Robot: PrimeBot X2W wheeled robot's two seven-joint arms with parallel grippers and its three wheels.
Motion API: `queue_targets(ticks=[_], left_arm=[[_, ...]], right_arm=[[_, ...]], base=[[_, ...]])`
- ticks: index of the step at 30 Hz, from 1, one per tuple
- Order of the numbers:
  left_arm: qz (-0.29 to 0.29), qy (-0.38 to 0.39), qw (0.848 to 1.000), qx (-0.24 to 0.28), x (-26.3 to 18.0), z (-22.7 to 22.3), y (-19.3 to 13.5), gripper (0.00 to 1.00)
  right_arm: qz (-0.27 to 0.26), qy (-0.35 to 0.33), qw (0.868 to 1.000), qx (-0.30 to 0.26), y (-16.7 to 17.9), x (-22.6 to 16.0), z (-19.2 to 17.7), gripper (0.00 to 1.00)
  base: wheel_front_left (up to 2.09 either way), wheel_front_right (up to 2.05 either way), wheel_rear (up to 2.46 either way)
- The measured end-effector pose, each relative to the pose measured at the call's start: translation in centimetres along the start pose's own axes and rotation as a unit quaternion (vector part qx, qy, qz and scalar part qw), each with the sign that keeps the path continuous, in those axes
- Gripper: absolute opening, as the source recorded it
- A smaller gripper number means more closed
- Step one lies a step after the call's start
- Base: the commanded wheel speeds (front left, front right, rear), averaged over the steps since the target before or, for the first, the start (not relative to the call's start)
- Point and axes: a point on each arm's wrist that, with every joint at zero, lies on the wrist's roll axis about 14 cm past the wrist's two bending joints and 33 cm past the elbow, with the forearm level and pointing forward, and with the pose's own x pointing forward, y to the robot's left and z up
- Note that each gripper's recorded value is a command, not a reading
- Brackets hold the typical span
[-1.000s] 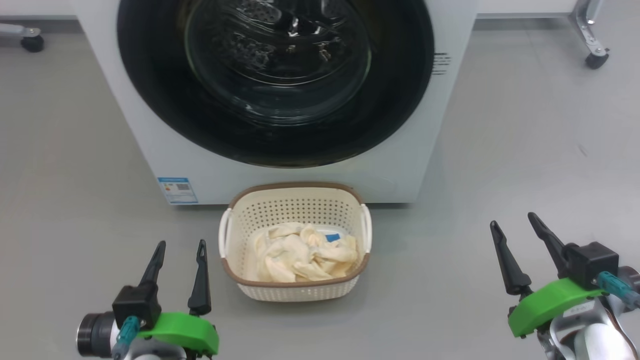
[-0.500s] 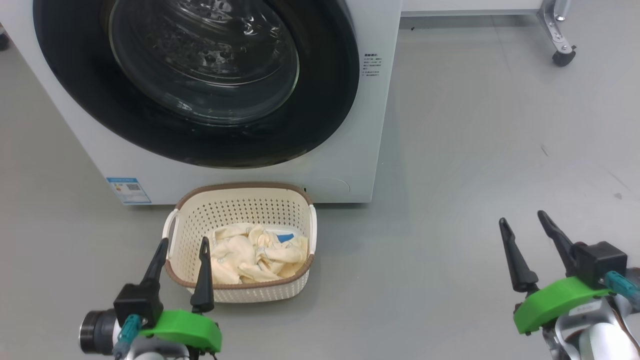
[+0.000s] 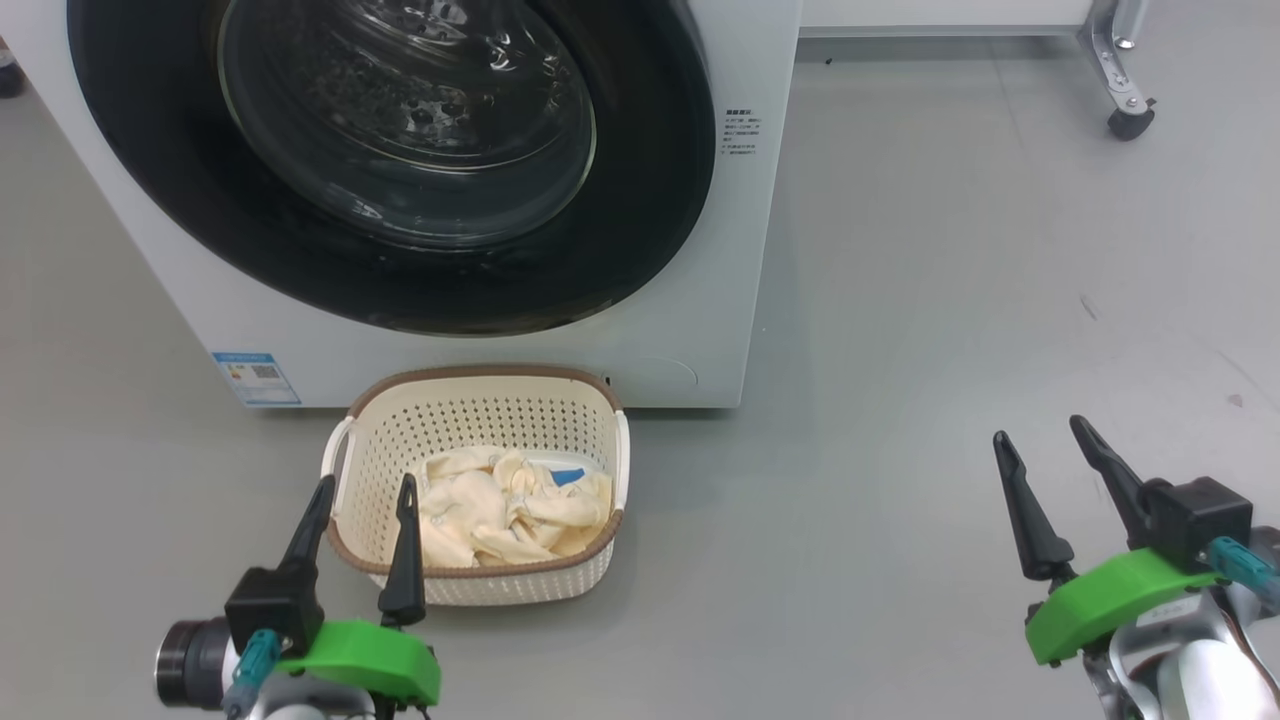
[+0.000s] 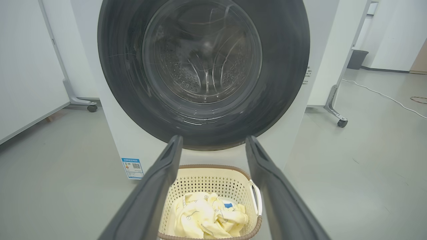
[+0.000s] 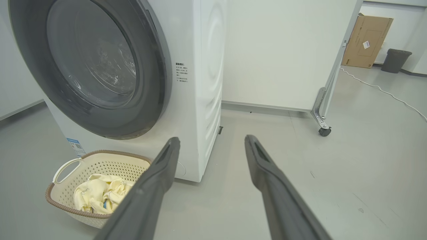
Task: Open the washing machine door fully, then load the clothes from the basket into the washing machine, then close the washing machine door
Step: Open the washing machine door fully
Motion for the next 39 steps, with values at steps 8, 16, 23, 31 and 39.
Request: queue_targets(ticks=[8, 16, 23, 31, 39], left_arm=[[-0.003, 0.0, 1.0, 0.0, 0.1, 0.0, -0.2, 1.0], [-0.005, 0.002, 1.0, 0.0, 0.2, -0.2, -0.3, 1.0], [-0.006, 0.008, 1.0, -0.001, 0.2, -0.6, -0.4, 1.0], [-0.006, 0.02, 1.0, -0.002, 0.5, -1.5, -0.4, 1.0], [-0.011, 0.023, 1.0, -0.005, 2.3, -2.0, -0.5, 1.0]], right_arm=[[-0.003, 0.003, 1.0, 0.0, -0.2, -0.1, -0.2, 1.0], [-0.004, 0.005, 1.0, 0.0, -0.3, -0.2, -0.4, 1.0], [-0.005, 0.01, 1.0, 0.0, -0.3, 0.0, -0.7, 1.0], [-0.009, 0.018, 1.0, 0.001, -0.6, 0.5, -1.3, 1.0], [-0.024, 0.004, 0.999, 0.024, -1.5, 3.5, -0.9, 1.0]], base=[[0.0, 0.0, 0.0], [0.0, 0.0, 0.0], [0.0, 0.0, 0.0], [0.0, 0.0, 0.0], [0.0, 0.0, 0.0]])
